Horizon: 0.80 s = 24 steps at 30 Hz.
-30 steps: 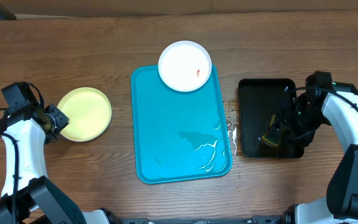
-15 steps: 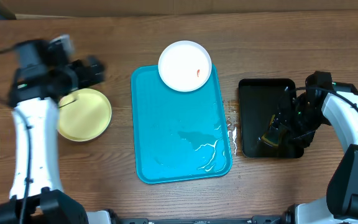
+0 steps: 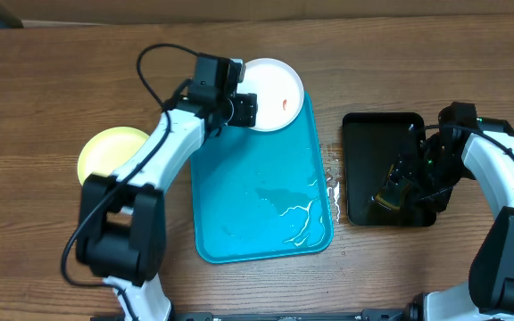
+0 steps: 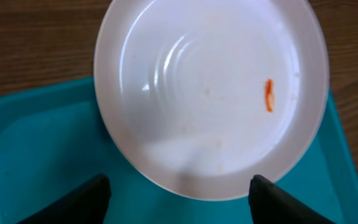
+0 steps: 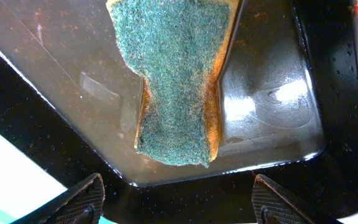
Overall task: Clean dirty plates on tray and stack at the side
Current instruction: 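Grasp the white plate rim and pull it to tray center, left gripper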
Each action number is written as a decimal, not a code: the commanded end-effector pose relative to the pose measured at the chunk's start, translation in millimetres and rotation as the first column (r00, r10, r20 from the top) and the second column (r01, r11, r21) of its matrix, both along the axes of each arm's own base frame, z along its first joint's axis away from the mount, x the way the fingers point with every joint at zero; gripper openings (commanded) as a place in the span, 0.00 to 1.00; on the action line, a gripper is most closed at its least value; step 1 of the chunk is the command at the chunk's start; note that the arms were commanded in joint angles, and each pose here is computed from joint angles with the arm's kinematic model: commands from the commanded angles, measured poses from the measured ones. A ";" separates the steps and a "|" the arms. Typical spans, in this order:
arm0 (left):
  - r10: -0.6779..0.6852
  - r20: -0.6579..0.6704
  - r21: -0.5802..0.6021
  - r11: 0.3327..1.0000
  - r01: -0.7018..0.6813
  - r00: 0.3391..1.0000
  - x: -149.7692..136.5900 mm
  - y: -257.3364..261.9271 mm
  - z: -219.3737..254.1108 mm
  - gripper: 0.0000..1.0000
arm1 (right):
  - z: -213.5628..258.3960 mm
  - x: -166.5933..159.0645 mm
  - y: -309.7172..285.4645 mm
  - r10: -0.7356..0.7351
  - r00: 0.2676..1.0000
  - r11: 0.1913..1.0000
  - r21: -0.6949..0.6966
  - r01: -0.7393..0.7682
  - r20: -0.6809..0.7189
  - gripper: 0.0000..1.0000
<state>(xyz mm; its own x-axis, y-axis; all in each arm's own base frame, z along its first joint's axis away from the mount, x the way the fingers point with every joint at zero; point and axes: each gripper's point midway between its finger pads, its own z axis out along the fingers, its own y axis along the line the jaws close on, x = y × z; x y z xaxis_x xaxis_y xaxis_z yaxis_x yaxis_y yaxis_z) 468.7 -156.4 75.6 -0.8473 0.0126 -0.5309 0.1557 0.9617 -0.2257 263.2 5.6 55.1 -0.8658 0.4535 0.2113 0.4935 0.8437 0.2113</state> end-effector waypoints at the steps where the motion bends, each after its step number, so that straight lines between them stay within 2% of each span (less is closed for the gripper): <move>1: 0.129 -0.025 -0.008 0.992 -0.129 0.991 9.7 12.5 -15.8 0.69 | 0.6 -0.5 -2.0 0.003 1.000 1.000 -0.010 -0.003 0.005 0.78; 7: 0.135 -0.079 0.009 0.991 -0.135 0.988 7.4 12.2 -47.0 0.59 | 0.6 -0.4 -2.0 0.003 1.000 1.000 -0.010 -0.003 0.005 0.78; 13: 0.132 -0.090 0.010 0.991 -0.131 0.987 6.0 11.2 -51.2 0.06 | 0.7 -0.3 -2.0 0.003 1.000 1.000 -0.010 -0.003 0.005 0.78; 19: 0.094 -0.165 -0.029 0.995 -0.100 0.982 -8.3 3.4 -46.7 0.04 | 0.7 -1.3 -1.8 0.003 1.000 1.000 -0.009 -0.003 0.001 0.79; 24: 0.129 -0.329 -0.041 0.988 -0.151 0.936 -38.3 2.3 -38.0 0.04 | 0.7 -1.2 -1.9 0.003 1.000 1.000 -0.009 -0.003 0.002 0.79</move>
